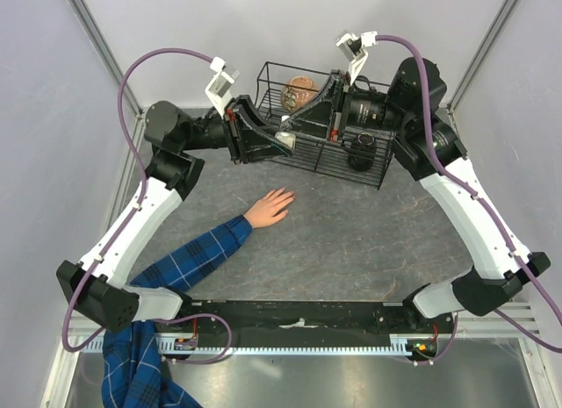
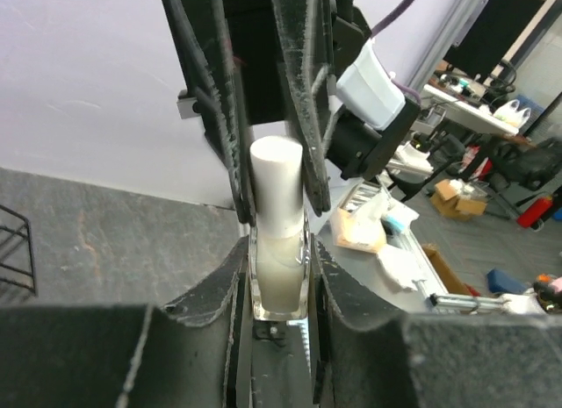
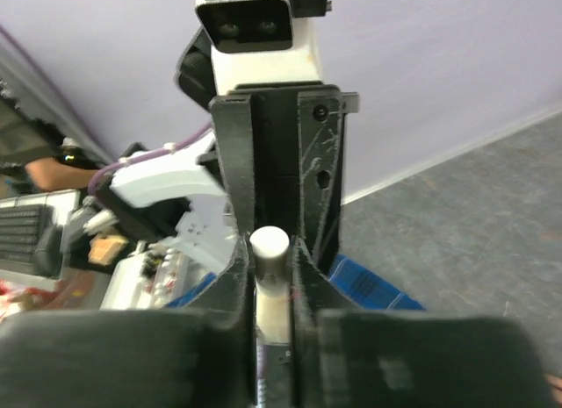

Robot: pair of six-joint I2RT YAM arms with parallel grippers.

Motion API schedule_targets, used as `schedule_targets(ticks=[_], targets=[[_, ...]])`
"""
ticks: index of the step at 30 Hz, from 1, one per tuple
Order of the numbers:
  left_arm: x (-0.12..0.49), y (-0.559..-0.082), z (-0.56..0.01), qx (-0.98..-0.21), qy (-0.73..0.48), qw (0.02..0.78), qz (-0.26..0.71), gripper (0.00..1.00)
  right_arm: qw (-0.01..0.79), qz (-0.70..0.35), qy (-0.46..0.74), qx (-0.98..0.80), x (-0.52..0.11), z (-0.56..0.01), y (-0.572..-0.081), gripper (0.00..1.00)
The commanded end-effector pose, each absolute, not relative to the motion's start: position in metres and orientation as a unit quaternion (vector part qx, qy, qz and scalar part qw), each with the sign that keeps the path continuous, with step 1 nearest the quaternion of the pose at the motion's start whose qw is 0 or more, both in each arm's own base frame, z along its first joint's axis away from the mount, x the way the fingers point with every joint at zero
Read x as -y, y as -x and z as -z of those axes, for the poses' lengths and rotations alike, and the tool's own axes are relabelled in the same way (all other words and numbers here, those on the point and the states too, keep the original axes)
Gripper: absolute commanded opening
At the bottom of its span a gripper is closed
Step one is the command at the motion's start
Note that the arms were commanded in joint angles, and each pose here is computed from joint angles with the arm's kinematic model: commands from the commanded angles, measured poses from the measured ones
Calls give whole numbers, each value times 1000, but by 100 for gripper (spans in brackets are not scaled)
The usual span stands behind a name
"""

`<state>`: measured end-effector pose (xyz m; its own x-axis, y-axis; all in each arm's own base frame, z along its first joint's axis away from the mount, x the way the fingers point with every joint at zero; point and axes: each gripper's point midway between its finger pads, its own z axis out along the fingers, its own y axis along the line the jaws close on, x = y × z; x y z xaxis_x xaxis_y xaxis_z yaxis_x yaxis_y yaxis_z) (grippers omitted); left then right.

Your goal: Paint the nails

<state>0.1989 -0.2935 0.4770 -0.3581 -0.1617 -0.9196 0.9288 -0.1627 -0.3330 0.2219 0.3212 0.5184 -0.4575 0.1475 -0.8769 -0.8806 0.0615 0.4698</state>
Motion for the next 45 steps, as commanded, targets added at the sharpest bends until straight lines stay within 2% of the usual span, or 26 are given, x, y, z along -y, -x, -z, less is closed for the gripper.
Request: schedule_targets(ticks=[1,2,3,4,5,6,7,8,9,11,15,16,18,19,23,25,26,27,31,35,38,39,42,45], targets=[[292,-223,-500,-525,-354,492,597,2,454,-559,300,-625,-325,-514,-233,0],[293,-234,-498,-540,-342,515,571,2,478,-534,295,-632,-323,-519,-239,0],[285,-269,-490,-588,-301,578,479,2,497,-502,312,-635,-331,-514,-235,0],[295,-271,-488,-599,-298,601,437,2,531,-403,246,-704,-320,-490,-269,0],[293,-289,-485,-605,-300,640,367,2,565,-358,224,-709,-313,-502,-271,0],[281,-307,-493,-620,-257,676,303,2,566,-300,213,-738,-316,-487,-259,0],[295,-303,-491,-621,-265,678,290,2,616,-196,132,-752,-288,-495,-281,0],[298,-304,-493,-616,-276,689,264,2,630,-144,114,-754,-281,-495,-278,0],[303,-311,-496,-618,-271,696,246,2,634,-117,133,-753,-292,-493,-255,0],[321,-302,-496,-609,-293,695,246,2,656,-51,116,-744,-284,-498,-250,0],[348,-284,-484,-595,-341,662,302,2,662,-81,122,-735,-294,-506,-240,1],[349,-277,-485,-588,-353,657,314,2,663,-96,125,-732,-292,-509,-238,17],[357,-256,-480,-566,-393,631,355,2,659,-163,140,-721,-304,-517,-236,37],[353,-248,-484,-557,-401,628,368,2,657,-180,146,-718,-299,-517,-234,53],[336,-226,-489,-541,-400,593,442,2,658,-249,165,-692,-289,-534,-231,75],[324,-226,-485,-533,-401,579,468,2,659,-286,181,-672,-280,-544,-226,80],[319,-211,-482,-529,-406,548,505,2,658,-301,186,-664,-277,-549,-225,81],[307,-217,-491,-515,-399,561,511,2,661,-312,185,-657,-269,-554,-230,83],[291,-198,-498,-489,-404,508,582,2,631,-382,246,-629,-278,-559,-212,88],[285,-186,-492,-474,-417,462,623,2,560,-471,307,-608,-300,-555,-195,88],[284,-179,-494,-459,-422,445,643,2,524,-522,322,-591,-311,-558,-192,82],[284,-178,-493,-459,-422,439,647,2,518,-528,318,-593,-313,-556,-196,74],[284,-177,-492,-461,-420,432,651,2,510,-543,310,-591,-313,-555,-204,62],[284,-176,-493,-461,-419,433,651,2,481,-562,323,-590,-319,-547,-203,57]])
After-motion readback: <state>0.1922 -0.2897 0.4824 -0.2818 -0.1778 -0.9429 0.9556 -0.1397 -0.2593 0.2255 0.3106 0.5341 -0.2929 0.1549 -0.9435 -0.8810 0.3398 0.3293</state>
